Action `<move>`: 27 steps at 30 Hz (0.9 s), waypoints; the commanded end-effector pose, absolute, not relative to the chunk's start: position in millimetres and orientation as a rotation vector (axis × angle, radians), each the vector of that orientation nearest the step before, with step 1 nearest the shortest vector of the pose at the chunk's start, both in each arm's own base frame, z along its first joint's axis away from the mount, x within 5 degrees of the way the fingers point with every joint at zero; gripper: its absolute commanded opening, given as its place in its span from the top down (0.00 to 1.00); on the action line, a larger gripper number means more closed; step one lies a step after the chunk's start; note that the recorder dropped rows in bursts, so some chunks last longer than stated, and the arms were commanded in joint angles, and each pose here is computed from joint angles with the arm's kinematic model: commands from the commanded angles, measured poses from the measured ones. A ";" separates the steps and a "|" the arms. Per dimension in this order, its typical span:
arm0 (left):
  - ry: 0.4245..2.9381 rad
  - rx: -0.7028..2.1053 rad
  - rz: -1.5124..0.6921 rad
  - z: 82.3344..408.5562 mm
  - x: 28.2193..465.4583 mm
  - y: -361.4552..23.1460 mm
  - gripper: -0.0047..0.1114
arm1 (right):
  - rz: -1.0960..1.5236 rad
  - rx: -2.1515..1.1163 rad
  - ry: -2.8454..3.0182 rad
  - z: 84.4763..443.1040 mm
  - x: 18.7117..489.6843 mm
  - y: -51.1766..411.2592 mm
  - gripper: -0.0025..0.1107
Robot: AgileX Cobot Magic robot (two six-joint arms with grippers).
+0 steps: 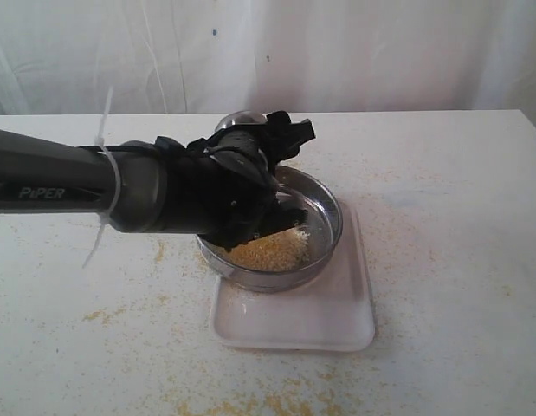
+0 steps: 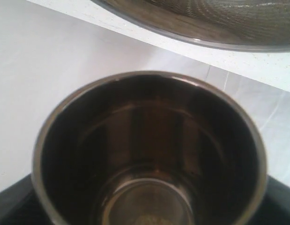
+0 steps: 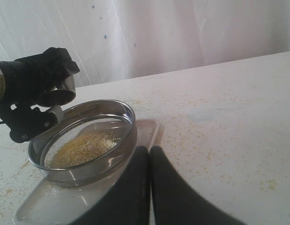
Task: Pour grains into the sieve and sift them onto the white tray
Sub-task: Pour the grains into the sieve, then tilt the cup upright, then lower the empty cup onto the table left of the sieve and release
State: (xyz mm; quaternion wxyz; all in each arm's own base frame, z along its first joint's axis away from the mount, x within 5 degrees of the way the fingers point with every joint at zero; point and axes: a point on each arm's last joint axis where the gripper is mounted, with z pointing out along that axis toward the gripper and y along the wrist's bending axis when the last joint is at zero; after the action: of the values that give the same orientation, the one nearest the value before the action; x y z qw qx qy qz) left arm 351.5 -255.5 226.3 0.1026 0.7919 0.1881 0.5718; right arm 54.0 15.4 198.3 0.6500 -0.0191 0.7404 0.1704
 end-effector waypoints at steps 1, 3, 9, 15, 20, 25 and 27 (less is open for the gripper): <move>0.545 2.295 1.750 235.8 344.6 -262.4 0.96 | 0.380 -0.037 1.676 197.0 54.1 14.9 0.98; 0.562 2.287 1.749 235.9 345.2 -261.4 0.96 | 0.380 -0.037 1.676 197.0 54.1 14.9 0.98; 0.729 2.152 1.749 248.7 339.3 -260.1 0.96 | 0.380 -0.037 1.676 197.0 54.1 14.9 0.98; 1.579 1.051 1.174 318.5 334.5 -204.5 0.96 | 0.380 -0.037 1.676 197.0 54.1 14.9 0.98; 1.935 0.572 0.357 300.4 321.1 -123.5 0.96 | 0.382 -0.036 1.676 197.0 54.1 15.0 0.98; 2.218 0.422 0.068 221.6 304.9 -71.5 0.96 | 0.382 -0.036 1.676 197.0 54.1 15.0 0.98; 2.210 0.480 -0.001 206.1 297.3 -65.0 0.96 | 0.382 -0.036 1.676 197.0 54.1 15.0 0.98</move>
State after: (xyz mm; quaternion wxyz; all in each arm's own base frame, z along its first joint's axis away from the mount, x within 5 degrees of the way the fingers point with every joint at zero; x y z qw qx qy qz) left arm 307.9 -71.8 223.7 0.4217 0.1813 0.8867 0.0546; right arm 54.0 15.4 198.3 0.6500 -0.0191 0.7404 0.1704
